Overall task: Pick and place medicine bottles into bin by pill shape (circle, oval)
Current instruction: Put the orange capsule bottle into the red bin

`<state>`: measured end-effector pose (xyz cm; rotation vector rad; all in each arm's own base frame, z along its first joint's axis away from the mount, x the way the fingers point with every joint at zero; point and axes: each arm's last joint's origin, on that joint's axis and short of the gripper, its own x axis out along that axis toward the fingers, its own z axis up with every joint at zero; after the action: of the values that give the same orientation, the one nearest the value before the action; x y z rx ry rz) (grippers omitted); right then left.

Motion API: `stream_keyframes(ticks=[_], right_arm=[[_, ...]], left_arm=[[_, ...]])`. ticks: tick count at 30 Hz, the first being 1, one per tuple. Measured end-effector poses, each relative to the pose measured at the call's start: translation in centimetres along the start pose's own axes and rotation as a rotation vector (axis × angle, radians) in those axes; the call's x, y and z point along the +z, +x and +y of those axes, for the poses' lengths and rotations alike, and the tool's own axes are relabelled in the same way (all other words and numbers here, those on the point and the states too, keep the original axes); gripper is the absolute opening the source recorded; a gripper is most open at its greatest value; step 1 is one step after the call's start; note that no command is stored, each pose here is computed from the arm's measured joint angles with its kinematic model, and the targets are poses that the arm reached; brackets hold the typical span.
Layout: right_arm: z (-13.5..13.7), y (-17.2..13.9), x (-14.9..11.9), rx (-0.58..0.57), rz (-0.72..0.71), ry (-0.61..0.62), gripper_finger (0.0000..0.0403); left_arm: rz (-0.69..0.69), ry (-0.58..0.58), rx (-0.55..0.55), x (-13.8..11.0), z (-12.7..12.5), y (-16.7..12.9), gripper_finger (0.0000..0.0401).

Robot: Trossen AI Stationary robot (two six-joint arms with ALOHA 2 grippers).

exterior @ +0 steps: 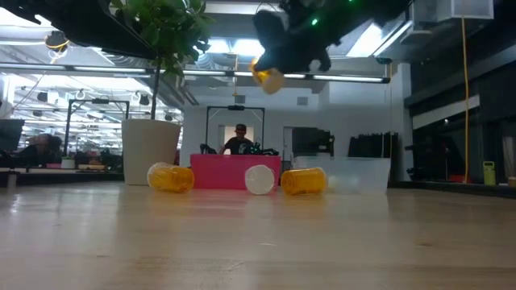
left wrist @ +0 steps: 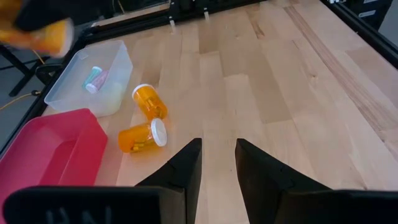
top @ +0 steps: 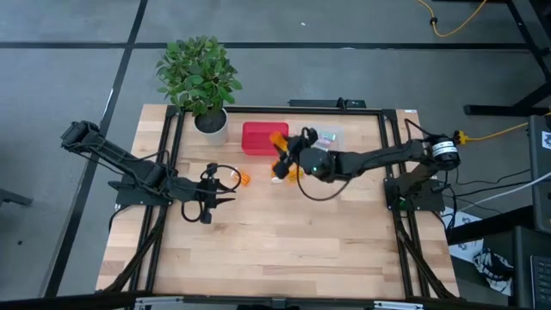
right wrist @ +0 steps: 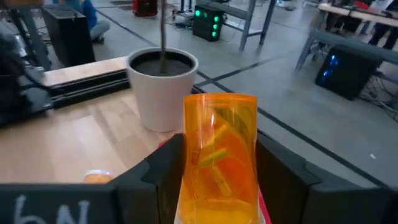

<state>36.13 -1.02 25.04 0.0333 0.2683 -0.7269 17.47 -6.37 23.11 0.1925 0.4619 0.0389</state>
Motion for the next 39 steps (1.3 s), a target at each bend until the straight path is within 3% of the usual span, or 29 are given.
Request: stream_keyframes(ticks=[9,20,24,34,39], right_arm=[[-2.1,5.2,-3.2,-0.101,0.053,0.143,0.0196],[-2.8,6.5,-2.7,0.007,0.000,0.282,0.0244],[-2.4,6.5,-2.7,0.123,0.026,0.283,0.0245],[0.4,4.9,-2.9,0.551,0.109,0.249,0.0245],[1.0,4.4,-3.9,0.536,0.209,0.222,0.0245]], left_arm=[[0.000,0.000,0.002,0.0,0.0,0.0,0.0092],[0.001,0.001,0.005,0.0,0.0,0.0,0.0092],[0.001,0.006,0.005,0.0,0.0,0.0,0.0092],[0.001,0.008,0.005,0.0,0.0,0.0,0.0092],[0.001,0.007,0.005,0.0,0.0,0.0,0.0092]])
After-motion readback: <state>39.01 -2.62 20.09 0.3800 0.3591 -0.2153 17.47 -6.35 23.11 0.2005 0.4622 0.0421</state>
